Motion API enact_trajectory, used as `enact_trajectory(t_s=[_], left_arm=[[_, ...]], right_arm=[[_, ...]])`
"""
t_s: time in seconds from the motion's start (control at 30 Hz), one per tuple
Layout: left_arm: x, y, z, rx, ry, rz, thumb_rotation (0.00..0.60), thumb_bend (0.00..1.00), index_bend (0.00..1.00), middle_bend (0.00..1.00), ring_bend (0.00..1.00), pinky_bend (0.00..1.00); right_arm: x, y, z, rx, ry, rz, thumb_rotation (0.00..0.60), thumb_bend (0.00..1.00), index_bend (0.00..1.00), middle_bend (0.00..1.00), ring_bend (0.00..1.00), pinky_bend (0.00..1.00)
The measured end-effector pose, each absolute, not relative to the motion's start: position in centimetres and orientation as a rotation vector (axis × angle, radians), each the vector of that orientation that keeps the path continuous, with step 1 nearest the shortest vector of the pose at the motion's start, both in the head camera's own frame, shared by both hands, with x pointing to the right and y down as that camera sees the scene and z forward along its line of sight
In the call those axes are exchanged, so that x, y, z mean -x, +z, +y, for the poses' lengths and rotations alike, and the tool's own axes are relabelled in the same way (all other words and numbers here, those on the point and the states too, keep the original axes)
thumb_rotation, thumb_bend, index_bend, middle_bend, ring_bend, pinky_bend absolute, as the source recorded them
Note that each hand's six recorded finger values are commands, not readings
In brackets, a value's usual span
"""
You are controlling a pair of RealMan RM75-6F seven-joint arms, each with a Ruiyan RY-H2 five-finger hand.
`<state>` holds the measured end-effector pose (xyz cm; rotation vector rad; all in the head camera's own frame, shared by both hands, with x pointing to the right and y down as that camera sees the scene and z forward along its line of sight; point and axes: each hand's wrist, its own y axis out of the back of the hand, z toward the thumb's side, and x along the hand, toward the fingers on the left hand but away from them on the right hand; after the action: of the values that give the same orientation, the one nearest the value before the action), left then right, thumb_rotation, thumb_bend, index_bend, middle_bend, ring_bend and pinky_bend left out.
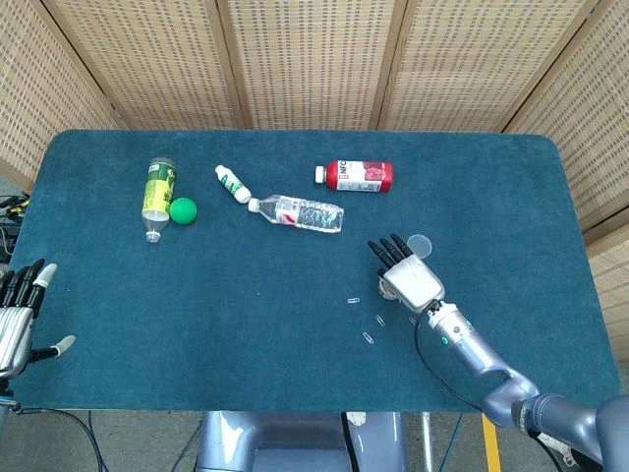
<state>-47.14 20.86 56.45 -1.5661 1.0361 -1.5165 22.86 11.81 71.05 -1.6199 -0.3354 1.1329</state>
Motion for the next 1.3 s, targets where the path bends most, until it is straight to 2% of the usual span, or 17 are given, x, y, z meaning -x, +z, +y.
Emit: enact_trajectory(t_s=[0.63, 0.7, 0.77, 0.87, 1.1, 1.3], left_arm=[[47.2, 56.3, 20.9, 1.566, -1.514, 1.04, 0.6, 0.0, 0.0, 0.0, 0.0, 0.0], [47.1, 56.3, 20.8, 1.565, -1.513, 1.04, 0.6, 0.0, 0.0, 0.0, 0.0, 0.0], [47.1, 56.3, 20.8, 1.564, -1.513, 1.04, 0.6, 0.0, 0.0, 0.0, 0.0, 0.0], [47.1, 56.4, 20.9, 1.565, -1.515, 1.038, 0.6, 0.0, 0.0, 0.0, 0.0, 0.0], [47.1, 56.3, 20.9, 1.564, -1.512, 1.038, 0.6, 0.0, 0.0, 0.0, 0.0, 0.0], [47.1, 56.3, 20.9, 1.564, -1.512, 1.038, 0.6, 0.0, 0.0, 0.0, 0.0, 0.0]], right_arm=[[-23.7, 72.2, 11.2, 1.577, 1.209, -0.344, 0.6, 0.58, 0.63, 0.0, 0.0, 0.04], [-23.9, 72.3, 11.3, 1.575, 1.216, -0.343, 0.6, 0.52, 0.63, 0.0, 0.0, 0.04], [-24.0, 72.3, 11.3, 1.575, 1.22, -0.345, 0.6, 0.41, 0.62, 0.0, 0.0, 0.04], [-24.0, 72.2, 11.2, 1.57, 1.222, -0.345, 0.6, 0.33, 0.6, 0.0, 0.0, 0.04], [-23.9, 71.7, 10.9, 1.559, 1.213, -0.358, 0.6, 0.3, 0.58, 0.0, 0.0, 0.04], [-23.9, 71.6, 11.0, 1.558, 1.211, -0.364, 0.6, 0.19, 0.57, 0.0, 0.0, 0.04]])
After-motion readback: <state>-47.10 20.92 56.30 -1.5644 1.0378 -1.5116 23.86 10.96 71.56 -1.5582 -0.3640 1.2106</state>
